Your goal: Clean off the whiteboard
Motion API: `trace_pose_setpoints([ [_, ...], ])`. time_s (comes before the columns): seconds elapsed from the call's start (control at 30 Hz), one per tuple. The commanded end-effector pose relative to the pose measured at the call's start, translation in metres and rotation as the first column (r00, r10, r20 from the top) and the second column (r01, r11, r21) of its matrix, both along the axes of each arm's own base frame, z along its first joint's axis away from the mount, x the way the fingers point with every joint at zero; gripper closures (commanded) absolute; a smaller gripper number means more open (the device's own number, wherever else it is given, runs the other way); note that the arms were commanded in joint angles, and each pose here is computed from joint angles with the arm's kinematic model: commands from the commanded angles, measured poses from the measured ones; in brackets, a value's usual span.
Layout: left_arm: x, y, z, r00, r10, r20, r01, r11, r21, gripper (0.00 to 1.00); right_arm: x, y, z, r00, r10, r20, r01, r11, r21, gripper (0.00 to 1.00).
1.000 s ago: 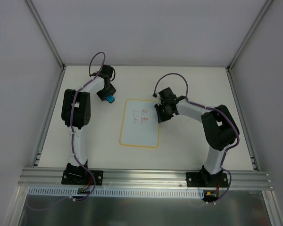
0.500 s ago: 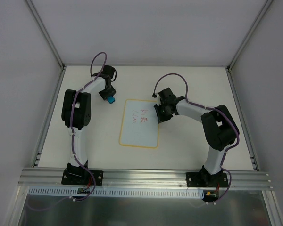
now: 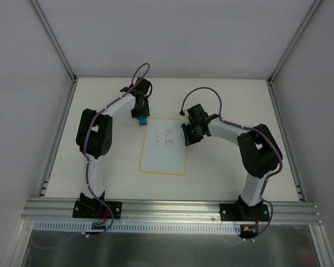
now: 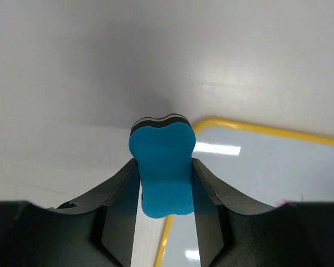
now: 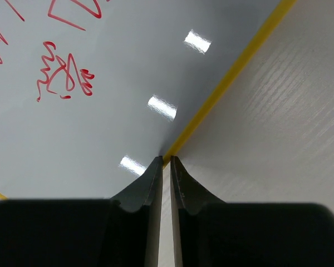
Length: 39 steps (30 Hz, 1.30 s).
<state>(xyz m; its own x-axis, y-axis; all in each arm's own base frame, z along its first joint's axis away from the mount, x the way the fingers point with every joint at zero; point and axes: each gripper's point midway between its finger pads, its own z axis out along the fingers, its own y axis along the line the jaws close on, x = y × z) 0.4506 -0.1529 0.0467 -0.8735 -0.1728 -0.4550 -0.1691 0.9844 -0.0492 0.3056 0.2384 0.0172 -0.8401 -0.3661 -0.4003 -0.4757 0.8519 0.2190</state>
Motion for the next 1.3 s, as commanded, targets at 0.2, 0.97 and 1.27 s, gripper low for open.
trace_pose_setpoints([
  [0.2,-0.043,-0.072,0.024,0.928,-0.372,0.012,0.372,0.926,-0.066,1.0,-0.047,-0.021,-0.041,0.984,-0.029,-0.175,0.009,0.993,-0.114,0.89],
  [0.97,-0.118,-0.109,-0.049,0.893,-0.417,-0.168,0.401,0.908,-0.125,1.0,-0.033,-0.024,-0.053,0.924,-0.324,-0.202,0.317,0.946,-0.068,0.95],
  [1.27,-0.111,-0.139,-0.05,0.897,-0.424,-0.127,0.417,0.905,-0.083,1.0,-0.037,-0.028,-0.063,0.9,-0.375,-0.222,0.364,0.927,-0.092,1.0],
])
